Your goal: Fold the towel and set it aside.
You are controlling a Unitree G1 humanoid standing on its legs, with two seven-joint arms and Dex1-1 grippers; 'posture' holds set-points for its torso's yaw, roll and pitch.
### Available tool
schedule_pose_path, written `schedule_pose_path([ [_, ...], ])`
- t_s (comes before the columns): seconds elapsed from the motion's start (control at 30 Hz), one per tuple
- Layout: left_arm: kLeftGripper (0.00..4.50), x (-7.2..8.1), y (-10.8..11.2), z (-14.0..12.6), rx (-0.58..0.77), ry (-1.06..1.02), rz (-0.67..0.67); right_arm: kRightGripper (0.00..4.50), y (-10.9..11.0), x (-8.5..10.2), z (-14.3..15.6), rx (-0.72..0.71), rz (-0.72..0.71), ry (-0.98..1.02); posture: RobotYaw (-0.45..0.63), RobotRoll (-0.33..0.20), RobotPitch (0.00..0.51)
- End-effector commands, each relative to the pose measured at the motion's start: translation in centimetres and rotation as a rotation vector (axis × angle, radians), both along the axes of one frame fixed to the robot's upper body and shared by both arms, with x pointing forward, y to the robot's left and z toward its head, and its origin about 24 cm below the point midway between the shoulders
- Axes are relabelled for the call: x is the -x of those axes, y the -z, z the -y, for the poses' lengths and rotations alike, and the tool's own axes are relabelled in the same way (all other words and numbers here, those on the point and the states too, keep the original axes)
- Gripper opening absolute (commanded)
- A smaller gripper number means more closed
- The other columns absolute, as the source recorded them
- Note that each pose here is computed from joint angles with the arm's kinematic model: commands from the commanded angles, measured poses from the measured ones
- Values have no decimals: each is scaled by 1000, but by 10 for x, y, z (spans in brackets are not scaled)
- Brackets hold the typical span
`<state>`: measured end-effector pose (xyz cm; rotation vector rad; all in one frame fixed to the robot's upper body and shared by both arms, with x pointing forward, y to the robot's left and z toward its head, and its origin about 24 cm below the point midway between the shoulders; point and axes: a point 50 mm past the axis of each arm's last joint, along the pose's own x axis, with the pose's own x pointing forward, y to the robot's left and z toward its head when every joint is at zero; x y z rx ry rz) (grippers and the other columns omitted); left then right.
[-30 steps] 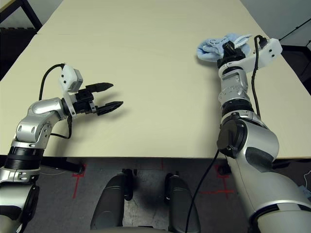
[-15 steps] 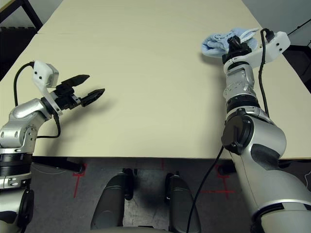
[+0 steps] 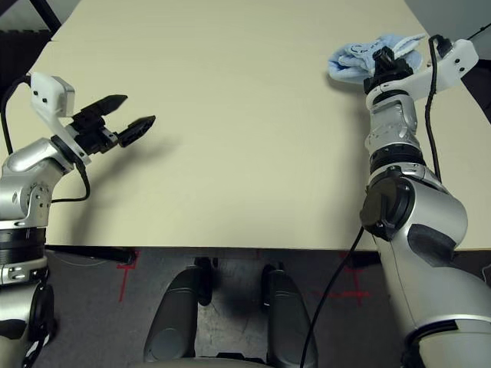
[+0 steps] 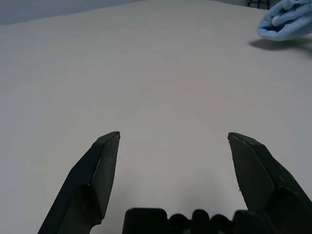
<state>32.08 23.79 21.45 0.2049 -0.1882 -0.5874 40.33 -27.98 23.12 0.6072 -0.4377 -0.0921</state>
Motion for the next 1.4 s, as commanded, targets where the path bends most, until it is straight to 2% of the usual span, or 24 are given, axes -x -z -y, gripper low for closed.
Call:
schedule_pose_path([
  [0.03, 4500, 5, 4, -4, 3, -7, -22, 37, 4, 1, 3, 15, -31, 2, 94, 0, 375],
  [0.23, 4500, 9, 9, -2, -8, 3, -41, 37, 13, 1, 3, 22, -43, -37, 95, 0, 370],
  [0.5, 4500, 5, 8, 2, -5, 12, -41, 37, 26, 6, 8, 90, -69, -125, 80, 0, 365],
  [0.73, 4500, 2, 10, 3, -1, 15, -45, 37, 6, 6, 15, 30, -13, -52, 84, 0, 349],
  [0.97, 4500, 4, 9, 2, -5, 15, -43, 37, -30, 5, 8, -47, 160, -57, 96, 0, 340],
  [1.1, 4500, 4, 8, 2, -6, 15, -41, 37, -38, 6, 8, -38, 205, -58, 96, 0, 341],
  [1.27, 4500, 5, 8, 3, -7, 17, -43, 37, -24, 8, 8, 86, 158, -35, 103, 0, 353],
  [1.4, 4500, 10, 11, 4, -16, 29, -61, 37, 6, 9, 9, 173, 62, -19, 108, 0, 361],
])
